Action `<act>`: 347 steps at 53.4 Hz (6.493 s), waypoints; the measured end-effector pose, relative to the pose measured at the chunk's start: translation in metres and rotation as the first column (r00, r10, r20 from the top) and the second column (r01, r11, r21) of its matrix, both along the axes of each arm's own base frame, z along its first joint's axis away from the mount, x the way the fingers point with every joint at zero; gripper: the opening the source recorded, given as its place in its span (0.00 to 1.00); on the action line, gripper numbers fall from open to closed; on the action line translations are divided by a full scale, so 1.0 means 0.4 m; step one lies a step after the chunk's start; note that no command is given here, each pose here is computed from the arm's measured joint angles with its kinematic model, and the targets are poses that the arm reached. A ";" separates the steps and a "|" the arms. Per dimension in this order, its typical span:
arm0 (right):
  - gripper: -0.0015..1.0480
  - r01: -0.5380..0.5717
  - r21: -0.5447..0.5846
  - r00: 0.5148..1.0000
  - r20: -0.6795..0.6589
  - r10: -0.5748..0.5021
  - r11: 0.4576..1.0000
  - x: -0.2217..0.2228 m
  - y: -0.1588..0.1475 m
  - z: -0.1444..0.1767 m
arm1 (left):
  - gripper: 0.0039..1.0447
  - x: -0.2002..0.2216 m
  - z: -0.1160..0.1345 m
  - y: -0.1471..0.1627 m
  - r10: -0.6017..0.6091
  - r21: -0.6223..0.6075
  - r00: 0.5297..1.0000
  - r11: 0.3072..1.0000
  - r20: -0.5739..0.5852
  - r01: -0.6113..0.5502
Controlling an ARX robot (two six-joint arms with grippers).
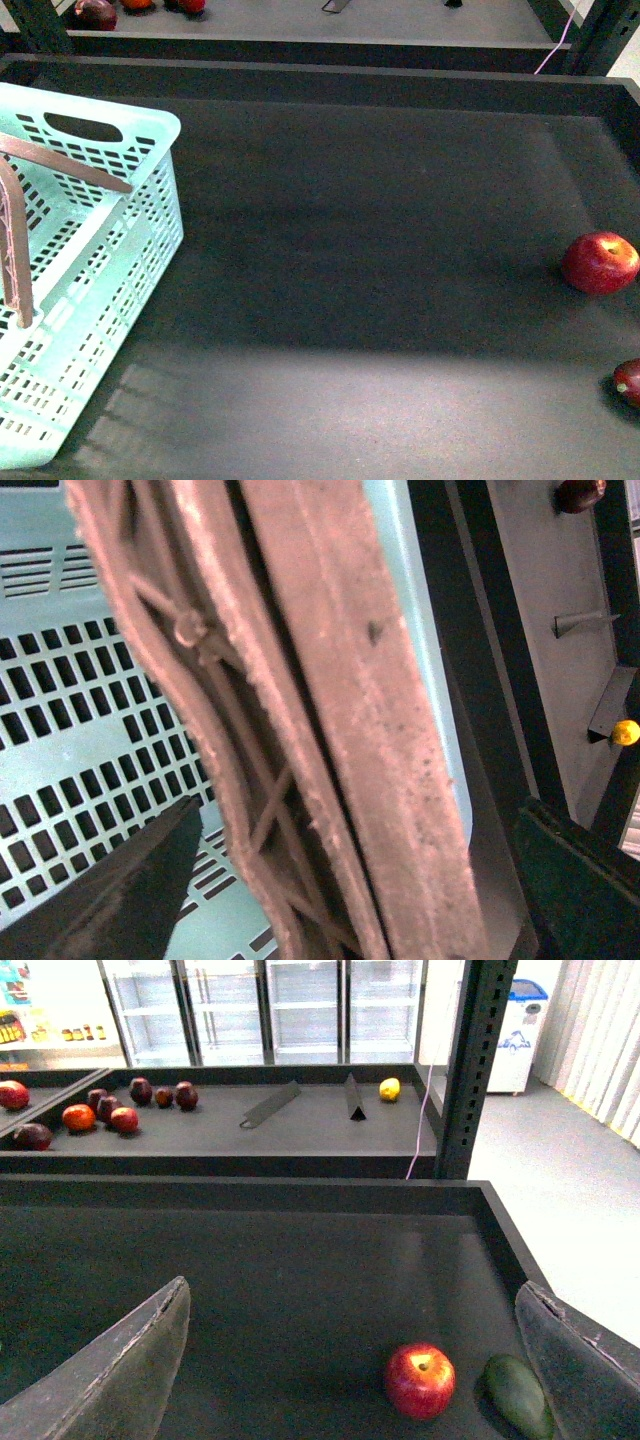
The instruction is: Pick apple with right arm and hold basket with left
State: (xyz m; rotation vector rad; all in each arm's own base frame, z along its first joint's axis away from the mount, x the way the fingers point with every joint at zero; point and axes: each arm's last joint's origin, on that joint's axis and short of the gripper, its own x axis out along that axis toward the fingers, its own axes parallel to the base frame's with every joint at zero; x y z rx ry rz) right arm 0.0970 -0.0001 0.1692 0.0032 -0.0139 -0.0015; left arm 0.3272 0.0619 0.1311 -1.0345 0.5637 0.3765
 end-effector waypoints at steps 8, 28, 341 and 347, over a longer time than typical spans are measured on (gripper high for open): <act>0.92 0.000 0.000 1.000 0.000 0.000 1.000 0.000 0.000 0.000 | 0.62 0.002 -0.011 -0.003 0.017 0.001 1.000 1.000 -0.023 -0.017; 0.92 0.000 0.000 1.000 0.000 0.000 1.000 0.000 0.000 0.000 | 0.15 0.006 0.015 -0.016 0.037 -0.030 0.999 0.999 -0.008 -0.038; 0.77 -0.500 -0.041 0.815 -0.360 0.454 0.865 0.412 0.287 0.103 | 0.14 -0.142 0.317 -0.619 -0.675 0.072 0.711 0.733 0.194 0.676; 0.93 -0.487 -0.045 0.816 -0.380 0.436 0.872 0.418 0.304 0.086 | 0.14 -0.142 0.317 -0.619 -0.676 0.072 0.711 0.733 0.194 0.677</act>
